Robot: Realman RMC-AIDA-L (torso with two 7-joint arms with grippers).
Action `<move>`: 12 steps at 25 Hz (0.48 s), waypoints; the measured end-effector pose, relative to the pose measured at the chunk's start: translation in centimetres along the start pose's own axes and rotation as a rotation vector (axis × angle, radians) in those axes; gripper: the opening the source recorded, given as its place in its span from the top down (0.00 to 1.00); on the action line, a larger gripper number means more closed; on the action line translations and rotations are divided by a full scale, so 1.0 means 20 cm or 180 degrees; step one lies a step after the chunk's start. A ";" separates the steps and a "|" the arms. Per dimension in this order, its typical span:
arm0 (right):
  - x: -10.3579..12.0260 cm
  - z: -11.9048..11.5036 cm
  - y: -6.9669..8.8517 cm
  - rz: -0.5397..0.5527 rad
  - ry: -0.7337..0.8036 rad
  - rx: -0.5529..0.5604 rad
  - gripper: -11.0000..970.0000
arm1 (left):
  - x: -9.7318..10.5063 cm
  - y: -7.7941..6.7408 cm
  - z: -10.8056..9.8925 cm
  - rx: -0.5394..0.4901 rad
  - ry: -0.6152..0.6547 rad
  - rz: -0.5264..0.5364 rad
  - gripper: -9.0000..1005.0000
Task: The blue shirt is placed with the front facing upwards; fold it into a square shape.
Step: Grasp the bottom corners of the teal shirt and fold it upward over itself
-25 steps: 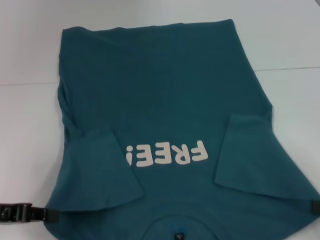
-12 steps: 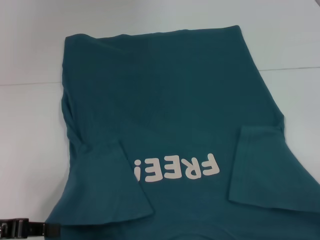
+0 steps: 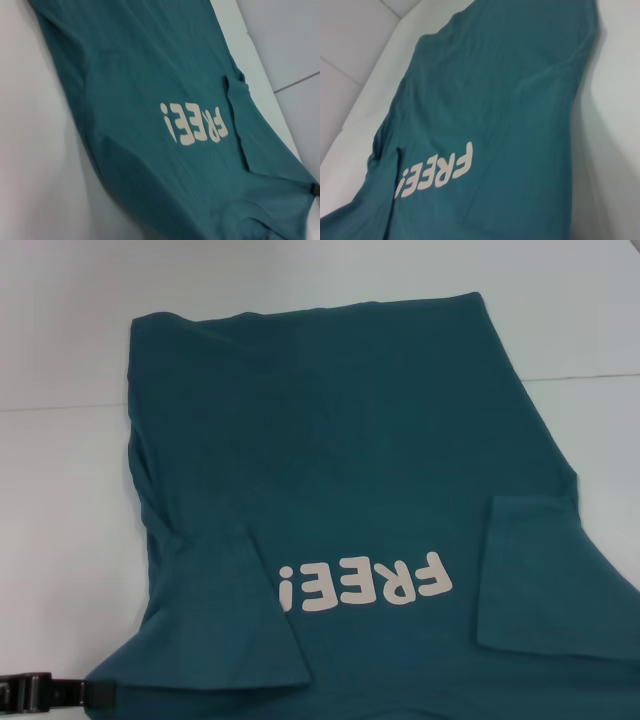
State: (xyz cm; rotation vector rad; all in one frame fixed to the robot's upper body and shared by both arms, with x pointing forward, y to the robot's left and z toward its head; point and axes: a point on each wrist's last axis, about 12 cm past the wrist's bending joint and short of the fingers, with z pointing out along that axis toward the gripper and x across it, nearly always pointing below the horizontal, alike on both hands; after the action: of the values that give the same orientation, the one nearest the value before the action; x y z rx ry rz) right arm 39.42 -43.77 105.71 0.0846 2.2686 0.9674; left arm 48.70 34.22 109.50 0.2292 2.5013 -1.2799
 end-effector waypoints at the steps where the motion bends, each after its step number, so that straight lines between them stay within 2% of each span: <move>1: 0.00 -0.01 0.00 0.0006 -0.0021 0.0016 0.96 | 0.00 0.00 0.00 -0.0001 -0.0019 -0.0005 0.94; 12: -0.02 -0.02 -0.01 -0.0013 -0.0052 0.0052 0.96 | 0.01 0.02 -0.01 0.0011 -0.0108 -0.0011 0.94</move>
State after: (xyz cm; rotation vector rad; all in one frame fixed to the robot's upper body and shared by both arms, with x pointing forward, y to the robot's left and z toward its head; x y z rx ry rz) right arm 39.55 -44.29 105.96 0.0948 2.2612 0.9428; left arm 48.58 34.63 109.31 0.2025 2.4724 -1.2789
